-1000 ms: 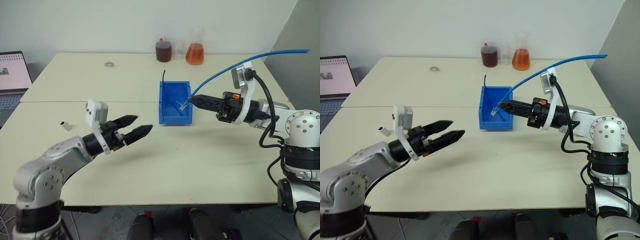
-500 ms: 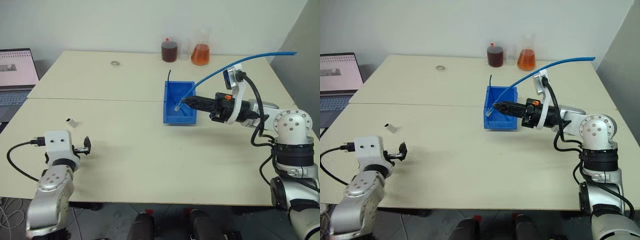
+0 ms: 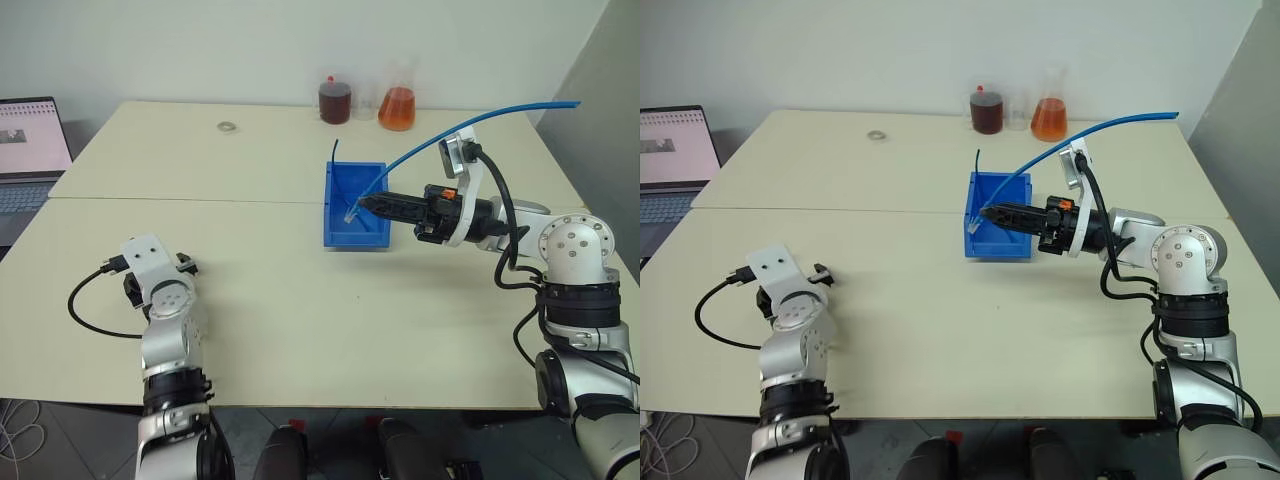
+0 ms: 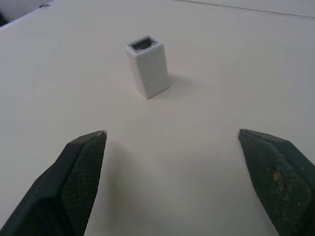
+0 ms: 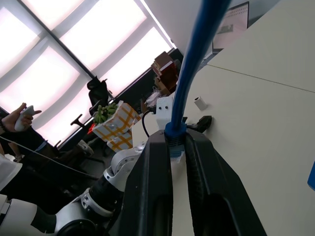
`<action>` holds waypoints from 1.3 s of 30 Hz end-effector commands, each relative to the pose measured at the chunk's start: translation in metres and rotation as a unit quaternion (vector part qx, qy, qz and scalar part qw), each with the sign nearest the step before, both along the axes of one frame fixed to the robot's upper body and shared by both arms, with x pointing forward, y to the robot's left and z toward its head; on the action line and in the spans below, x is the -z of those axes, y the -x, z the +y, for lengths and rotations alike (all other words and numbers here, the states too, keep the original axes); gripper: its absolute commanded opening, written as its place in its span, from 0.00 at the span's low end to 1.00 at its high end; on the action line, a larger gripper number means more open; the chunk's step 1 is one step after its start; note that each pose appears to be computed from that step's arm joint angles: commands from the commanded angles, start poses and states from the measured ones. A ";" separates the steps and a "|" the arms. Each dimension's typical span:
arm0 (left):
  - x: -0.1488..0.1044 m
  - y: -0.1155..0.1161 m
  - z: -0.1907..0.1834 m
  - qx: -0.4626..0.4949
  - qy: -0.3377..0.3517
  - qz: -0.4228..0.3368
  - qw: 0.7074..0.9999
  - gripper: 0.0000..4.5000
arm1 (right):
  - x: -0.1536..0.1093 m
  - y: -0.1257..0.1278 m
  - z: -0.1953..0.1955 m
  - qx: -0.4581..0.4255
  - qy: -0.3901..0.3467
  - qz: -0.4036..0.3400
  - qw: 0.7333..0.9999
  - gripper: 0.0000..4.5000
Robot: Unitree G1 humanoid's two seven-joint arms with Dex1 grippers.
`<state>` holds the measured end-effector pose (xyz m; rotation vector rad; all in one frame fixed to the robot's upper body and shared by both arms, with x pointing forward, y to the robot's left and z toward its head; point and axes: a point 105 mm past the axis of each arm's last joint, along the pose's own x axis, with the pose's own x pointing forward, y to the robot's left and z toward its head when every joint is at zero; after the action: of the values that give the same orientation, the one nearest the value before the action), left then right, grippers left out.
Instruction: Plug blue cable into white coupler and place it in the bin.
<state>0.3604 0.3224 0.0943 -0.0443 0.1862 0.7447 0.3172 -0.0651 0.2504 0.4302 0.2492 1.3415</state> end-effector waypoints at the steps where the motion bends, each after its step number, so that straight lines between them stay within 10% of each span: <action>1: -0.006 -0.008 0.016 -0.029 -0.007 -0.013 0.999 0.99 | -0.014 0.004 -0.004 0.000 -0.006 -0.027 1.000 0.03; 29: 0.004 -0.019 0.028 -0.093 0.037 -0.031 0.995 0.99 | -0.011 0.004 -0.008 0.019 -0.004 -0.027 0.999 0.03; 39: 0.001 -0.021 0.033 -0.095 0.060 -0.052 0.992 0.53 | -0.011 0.004 -0.010 0.028 -0.003 -0.025 0.999 0.03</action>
<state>0.3852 0.3455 0.0930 -0.2003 0.1289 0.8876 0.3197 -0.0720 0.2500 0.4227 0.2450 1.2847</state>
